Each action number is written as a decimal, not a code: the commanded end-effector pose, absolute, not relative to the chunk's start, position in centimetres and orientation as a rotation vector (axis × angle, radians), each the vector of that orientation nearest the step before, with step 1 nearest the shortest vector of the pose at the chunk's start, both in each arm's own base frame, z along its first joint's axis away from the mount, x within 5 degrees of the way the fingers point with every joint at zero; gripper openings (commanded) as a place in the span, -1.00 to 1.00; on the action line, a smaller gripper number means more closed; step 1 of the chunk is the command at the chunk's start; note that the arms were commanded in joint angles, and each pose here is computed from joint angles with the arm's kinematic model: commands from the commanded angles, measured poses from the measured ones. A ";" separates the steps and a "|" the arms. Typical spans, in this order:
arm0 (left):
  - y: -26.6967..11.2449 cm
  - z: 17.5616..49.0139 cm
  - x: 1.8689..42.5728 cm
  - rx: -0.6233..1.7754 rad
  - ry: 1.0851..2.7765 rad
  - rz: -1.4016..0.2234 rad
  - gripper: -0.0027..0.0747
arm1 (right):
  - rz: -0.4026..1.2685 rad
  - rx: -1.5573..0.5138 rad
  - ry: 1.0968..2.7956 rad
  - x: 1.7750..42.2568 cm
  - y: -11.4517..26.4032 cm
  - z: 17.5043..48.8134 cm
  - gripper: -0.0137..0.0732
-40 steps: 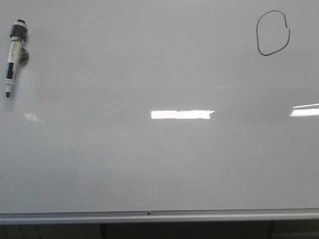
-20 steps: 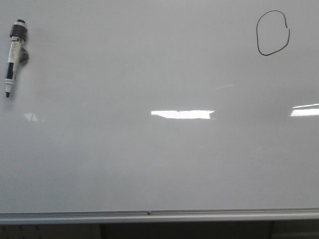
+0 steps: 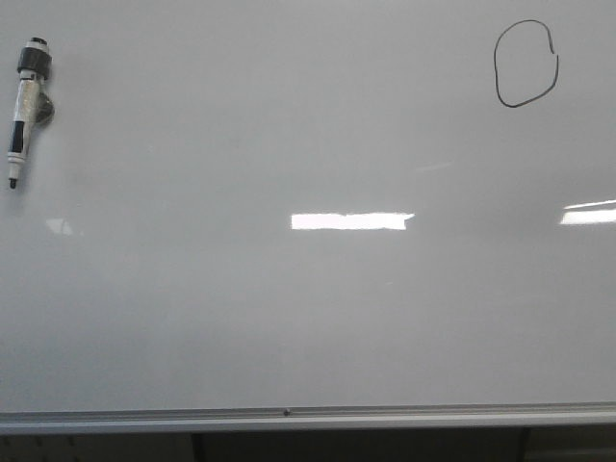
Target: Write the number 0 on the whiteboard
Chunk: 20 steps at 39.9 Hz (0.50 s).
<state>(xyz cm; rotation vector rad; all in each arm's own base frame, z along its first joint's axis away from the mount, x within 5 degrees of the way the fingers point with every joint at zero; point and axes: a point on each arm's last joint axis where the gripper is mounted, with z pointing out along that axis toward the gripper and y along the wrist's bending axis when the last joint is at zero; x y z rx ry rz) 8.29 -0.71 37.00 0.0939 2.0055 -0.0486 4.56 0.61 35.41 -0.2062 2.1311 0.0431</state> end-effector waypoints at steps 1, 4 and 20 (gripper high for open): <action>-0.1 36.9 6.7 0.046 1.866 -0.015 -0.98 | 0.022 -0.192 2.054 4.8 0.5 36.5 -0.84; 0.1 35.2 5.9 -0.002 1.820 -0.012 -0.98 | 0.022 -0.192 2.054 4.8 0.5 36.5 -0.84; 0.5 23.8 5.0 -0.121 1.511 0.030 -0.98 | 0.022 -0.192 2.054 4.8 0.5 36.5 -0.84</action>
